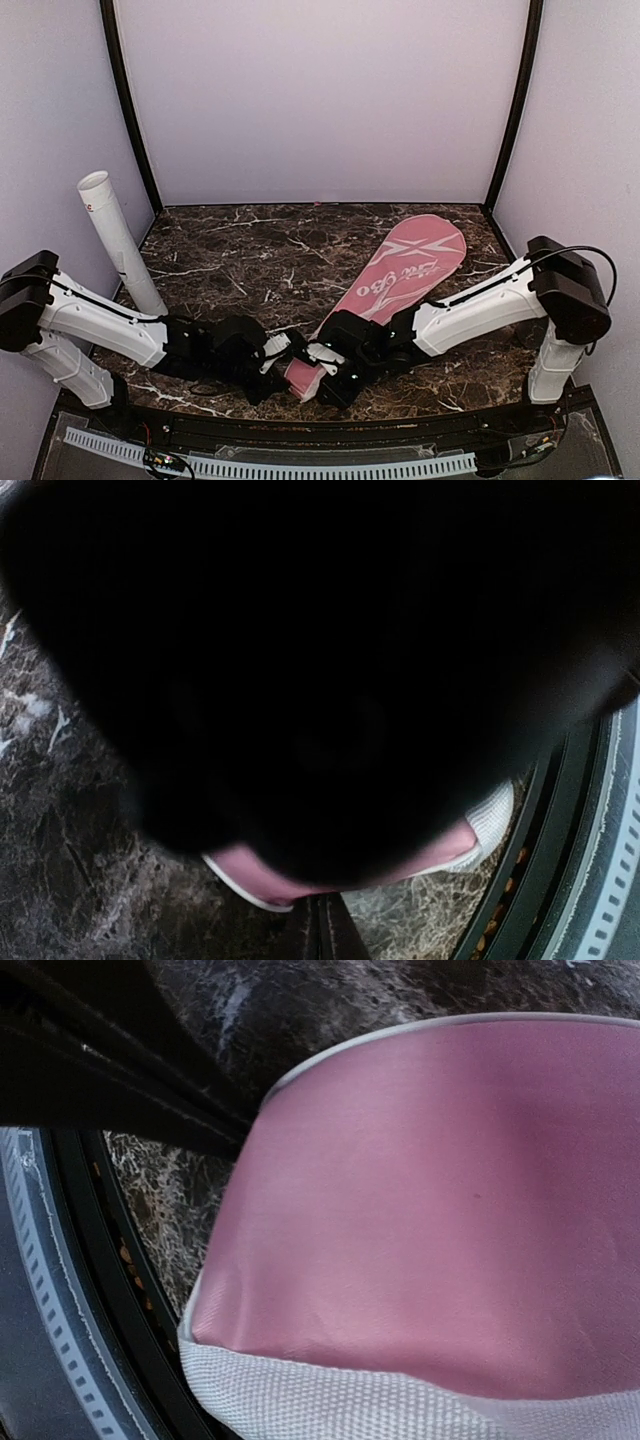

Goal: Pack up the badminton gear

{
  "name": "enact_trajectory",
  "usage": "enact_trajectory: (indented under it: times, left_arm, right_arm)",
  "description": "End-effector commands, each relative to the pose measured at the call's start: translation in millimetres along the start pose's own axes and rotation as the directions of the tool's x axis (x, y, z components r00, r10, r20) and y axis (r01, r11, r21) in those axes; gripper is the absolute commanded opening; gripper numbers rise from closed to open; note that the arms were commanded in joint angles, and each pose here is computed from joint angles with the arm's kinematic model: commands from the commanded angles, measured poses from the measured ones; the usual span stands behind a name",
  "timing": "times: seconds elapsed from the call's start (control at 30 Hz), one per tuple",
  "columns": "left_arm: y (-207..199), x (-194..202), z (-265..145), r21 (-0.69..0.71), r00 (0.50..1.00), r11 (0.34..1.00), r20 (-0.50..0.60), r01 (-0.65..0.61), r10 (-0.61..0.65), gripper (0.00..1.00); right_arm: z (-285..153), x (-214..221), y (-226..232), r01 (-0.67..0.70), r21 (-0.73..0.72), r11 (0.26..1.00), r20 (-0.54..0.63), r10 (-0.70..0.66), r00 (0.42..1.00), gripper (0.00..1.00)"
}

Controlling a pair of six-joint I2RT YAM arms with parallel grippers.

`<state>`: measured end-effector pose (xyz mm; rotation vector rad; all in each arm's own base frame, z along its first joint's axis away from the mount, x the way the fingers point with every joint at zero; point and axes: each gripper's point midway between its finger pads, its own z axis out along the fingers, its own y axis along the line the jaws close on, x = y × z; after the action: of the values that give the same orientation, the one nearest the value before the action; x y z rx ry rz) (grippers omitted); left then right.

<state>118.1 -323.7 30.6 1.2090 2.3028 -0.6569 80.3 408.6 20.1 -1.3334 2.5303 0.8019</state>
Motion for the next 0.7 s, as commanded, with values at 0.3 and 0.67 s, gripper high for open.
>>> enact_trajectory:
  times: [0.3, 0.67]
  left_arm:
    - [-3, -9, 4, 0.013, 0.998, 1.0, 0.059, 0.022, -0.022, 0.03]
    - [-2, -32, -21, 0.013, 0.98, 0.998, 0.189, 0.06, -0.061, 0.44]
  right_arm:
    - [17, -7, 62, 0.058, -0.229, 0.972, 0.028, -0.053, 0.998, 0.0]
    - [-2, -22, 56, 0.039, -0.193, 0.981, 0.119, -0.016, 0.993, 0.38]
